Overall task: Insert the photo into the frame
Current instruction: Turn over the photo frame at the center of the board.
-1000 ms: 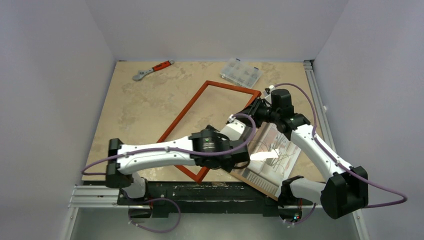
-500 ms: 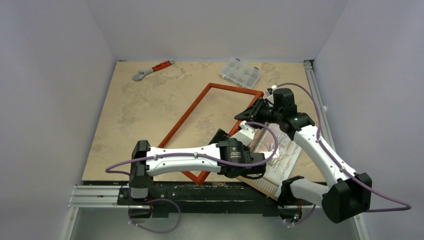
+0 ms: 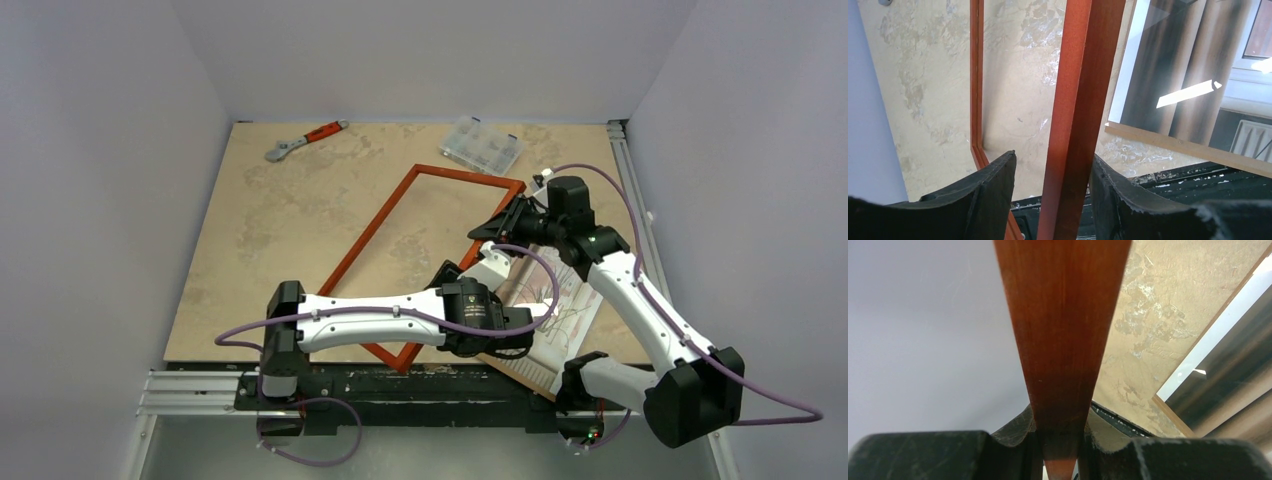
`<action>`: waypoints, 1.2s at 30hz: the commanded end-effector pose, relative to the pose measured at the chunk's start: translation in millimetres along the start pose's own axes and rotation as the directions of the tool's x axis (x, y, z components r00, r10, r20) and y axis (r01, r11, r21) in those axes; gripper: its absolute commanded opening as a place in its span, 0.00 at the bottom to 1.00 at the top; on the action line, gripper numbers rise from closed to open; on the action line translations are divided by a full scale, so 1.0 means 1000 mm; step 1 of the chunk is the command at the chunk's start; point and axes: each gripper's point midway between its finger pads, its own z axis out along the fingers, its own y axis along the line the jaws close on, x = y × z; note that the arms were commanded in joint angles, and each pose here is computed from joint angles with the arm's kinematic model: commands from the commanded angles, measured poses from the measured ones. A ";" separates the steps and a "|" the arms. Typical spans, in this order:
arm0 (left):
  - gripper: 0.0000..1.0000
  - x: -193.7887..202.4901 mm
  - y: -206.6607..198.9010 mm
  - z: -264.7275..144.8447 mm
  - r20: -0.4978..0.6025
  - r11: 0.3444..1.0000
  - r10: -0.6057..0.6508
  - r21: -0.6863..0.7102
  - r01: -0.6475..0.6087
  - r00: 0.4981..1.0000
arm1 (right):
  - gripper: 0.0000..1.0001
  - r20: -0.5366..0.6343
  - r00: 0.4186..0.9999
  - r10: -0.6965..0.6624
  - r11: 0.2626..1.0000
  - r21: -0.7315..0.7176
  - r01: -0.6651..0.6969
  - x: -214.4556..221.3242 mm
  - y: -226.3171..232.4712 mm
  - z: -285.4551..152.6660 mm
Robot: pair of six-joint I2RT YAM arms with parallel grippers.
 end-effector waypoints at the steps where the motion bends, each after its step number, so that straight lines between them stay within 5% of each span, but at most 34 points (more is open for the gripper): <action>1: 0.53 0.014 0.052 -0.004 -0.060 0.967 0.190 -0.161 -0.198 0.980 | 0.07 0.006 0.997 -0.078 0.993 -0.093 0.078 0.003 0.025 -0.014; 10: 0.51 0.027 0.050 0.005 -0.107 0.950 0.234 -0.184 -0.251 0.966 | 0.06 -0.007 0.998 -0.066 0.991 -0.118 0.065 0.006 0.031 -0.017; 19: 0.02 0.022 0.055 0.000 -0.088 0.959 0.216 -0.170 -0.228 0.972 | 0.13 -0.002 0.993 -0.115 0.985 -0.132 0.114 0.007 0.032 -0.018; 26: 0.00 0.009 0.061 -0.011 -0.052 0.969 0.202 -0.136 -0.207 0.978 | 0.68 0.003 0.990 -0.141 0.978 -0.155 0.139 0.008 0.036 -0.021; 30: 0.00 0.000 0.069 -0.018 -0.024 0.979 0.169 -0.115 -0.170 0.985 | 0.78 0.013 0.987 -0.160 0.974 -0.164 0.160 0.007 0.042 -0.025; 36: 0.00 -0.011 0.098 -0.025 -0.020 0.994 0.071 -0.083 -0.072 0.997 | 0.81 0.054 0.979 -0.195 0.967 -0.158 0.201 0.003 0.053 -0.036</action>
